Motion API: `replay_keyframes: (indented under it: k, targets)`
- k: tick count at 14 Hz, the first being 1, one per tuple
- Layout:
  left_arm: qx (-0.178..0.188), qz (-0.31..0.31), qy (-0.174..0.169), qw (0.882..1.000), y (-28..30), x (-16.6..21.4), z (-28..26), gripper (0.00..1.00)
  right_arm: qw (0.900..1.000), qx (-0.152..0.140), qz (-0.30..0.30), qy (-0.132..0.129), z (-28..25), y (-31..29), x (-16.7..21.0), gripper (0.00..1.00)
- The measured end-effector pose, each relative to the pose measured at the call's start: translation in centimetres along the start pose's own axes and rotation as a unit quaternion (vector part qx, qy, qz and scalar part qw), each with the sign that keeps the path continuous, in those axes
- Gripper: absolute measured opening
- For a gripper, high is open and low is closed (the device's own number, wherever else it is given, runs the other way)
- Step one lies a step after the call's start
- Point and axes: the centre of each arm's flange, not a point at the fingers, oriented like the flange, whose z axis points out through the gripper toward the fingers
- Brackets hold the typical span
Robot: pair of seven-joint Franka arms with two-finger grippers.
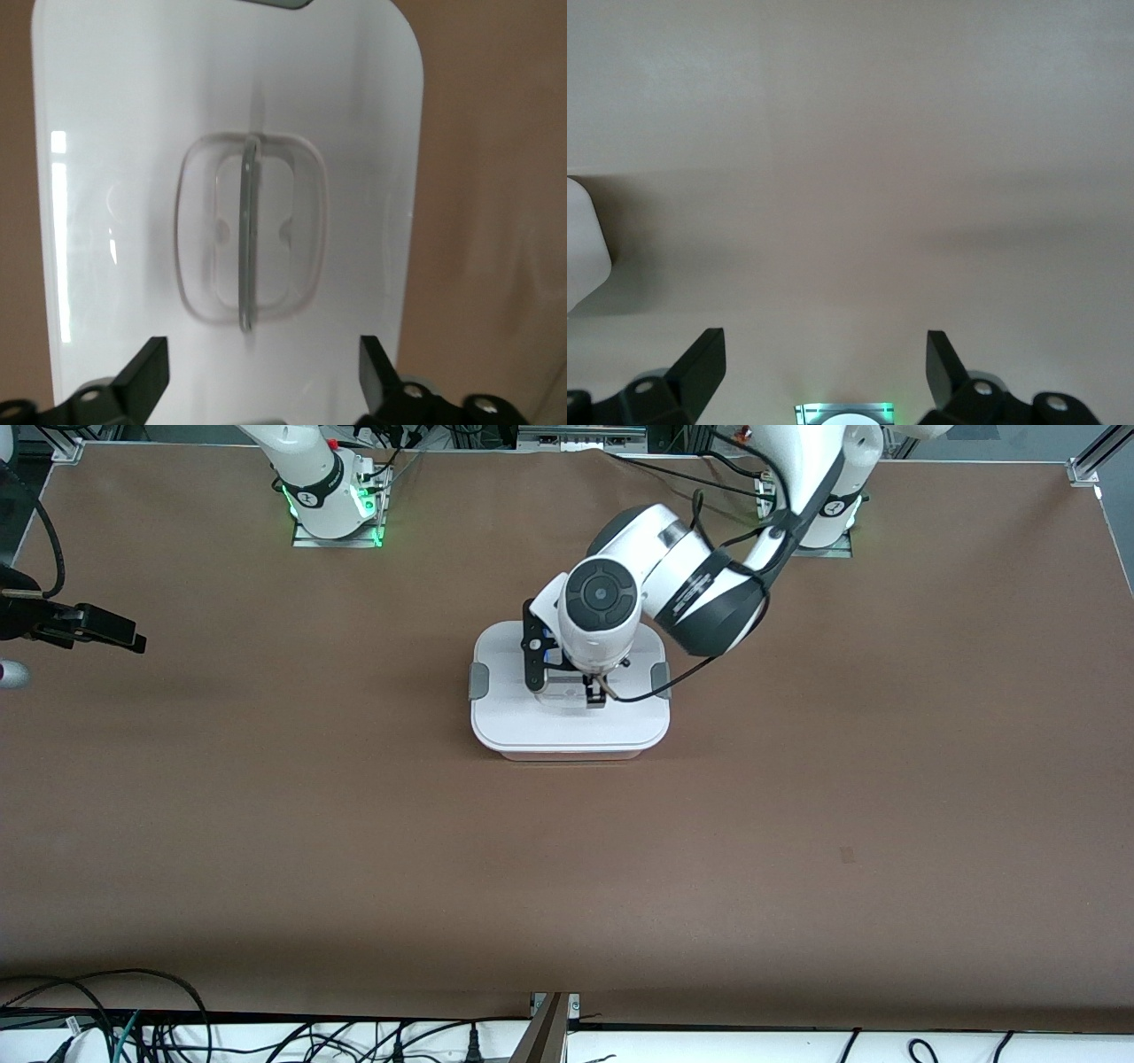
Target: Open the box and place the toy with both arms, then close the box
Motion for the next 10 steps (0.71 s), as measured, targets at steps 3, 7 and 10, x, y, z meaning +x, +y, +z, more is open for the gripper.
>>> replay_keyframes:
  k: [3,7,10]
  targets:
    - [-0.002,-0.142,-0.008,0.99,0.5,-7.2,-8.3,1.0,1.0,0.0,0.0,0.001,-0.1,0.0,0.0,1.0]
    - [0.058,-0.307,-0.049,0.949,-0.8,-14.6,-13.0,1.0,1.0,0.0,-0.001,0.001,-0.1,-0.1,0.0,1.0]
    - [0.092,-0.393,-0.028,0.915,-0.6,-18.0,-16.6,1.0,1.0,0.0,-0.001,0.001,-0.1,-0.1,0.0,1.0]
